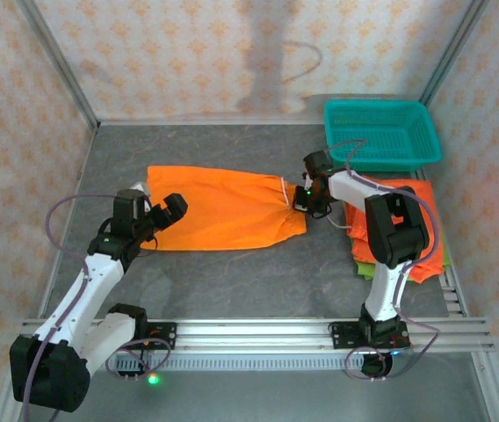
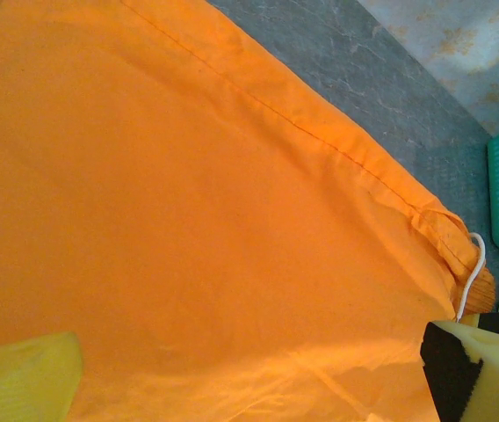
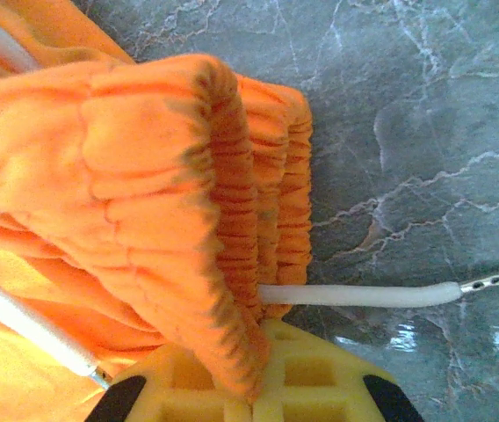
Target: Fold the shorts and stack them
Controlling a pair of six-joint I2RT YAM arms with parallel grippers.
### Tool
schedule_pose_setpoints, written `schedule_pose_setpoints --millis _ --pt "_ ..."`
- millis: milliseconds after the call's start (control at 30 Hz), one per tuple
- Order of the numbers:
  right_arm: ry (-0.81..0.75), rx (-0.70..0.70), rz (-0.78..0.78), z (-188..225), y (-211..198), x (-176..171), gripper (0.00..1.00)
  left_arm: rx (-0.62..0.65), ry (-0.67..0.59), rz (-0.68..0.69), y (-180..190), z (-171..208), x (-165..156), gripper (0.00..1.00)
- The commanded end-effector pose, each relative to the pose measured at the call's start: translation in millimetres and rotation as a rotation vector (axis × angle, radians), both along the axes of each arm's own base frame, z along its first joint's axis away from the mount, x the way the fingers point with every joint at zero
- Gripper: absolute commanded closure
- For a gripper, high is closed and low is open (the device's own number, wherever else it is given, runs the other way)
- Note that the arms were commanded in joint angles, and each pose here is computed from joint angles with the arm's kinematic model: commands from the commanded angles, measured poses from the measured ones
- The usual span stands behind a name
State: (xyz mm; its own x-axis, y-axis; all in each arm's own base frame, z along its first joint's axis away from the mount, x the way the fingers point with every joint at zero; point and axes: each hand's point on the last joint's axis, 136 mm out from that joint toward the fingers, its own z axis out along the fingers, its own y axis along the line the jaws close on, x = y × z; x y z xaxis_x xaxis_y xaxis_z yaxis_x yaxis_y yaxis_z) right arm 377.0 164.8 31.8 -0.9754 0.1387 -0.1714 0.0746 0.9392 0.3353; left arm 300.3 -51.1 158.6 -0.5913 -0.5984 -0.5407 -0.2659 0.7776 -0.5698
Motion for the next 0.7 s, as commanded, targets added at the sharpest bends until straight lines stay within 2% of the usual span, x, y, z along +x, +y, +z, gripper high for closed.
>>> schedule_pose_setpoints --millis 0,433,533,667 --pt "0.022 -0.107 -0.013 -4.9 -16.5 -6.1 1.00 0.036 -0.037 -0.009 1.5 14.5 4.7 0.00" --pt "-0.156 -0.269 0.005 116.2 -43.4 -6.9 1.00 0.050 -0.060 -0.002 3.4 28.5 11.3 0.00" --pt "-0.162 -0.286 0.005 124.5 -45.7 -6.9 1.00 0.046 -0.058 -0.003 2.7 27.8 12.2 0.00" --pt "-0.108 -0.278 0.004 110.1 -42.5 -8.9 1.00 0.040 -0.051 -0.009 1.1 26.0 13.2 0.00"
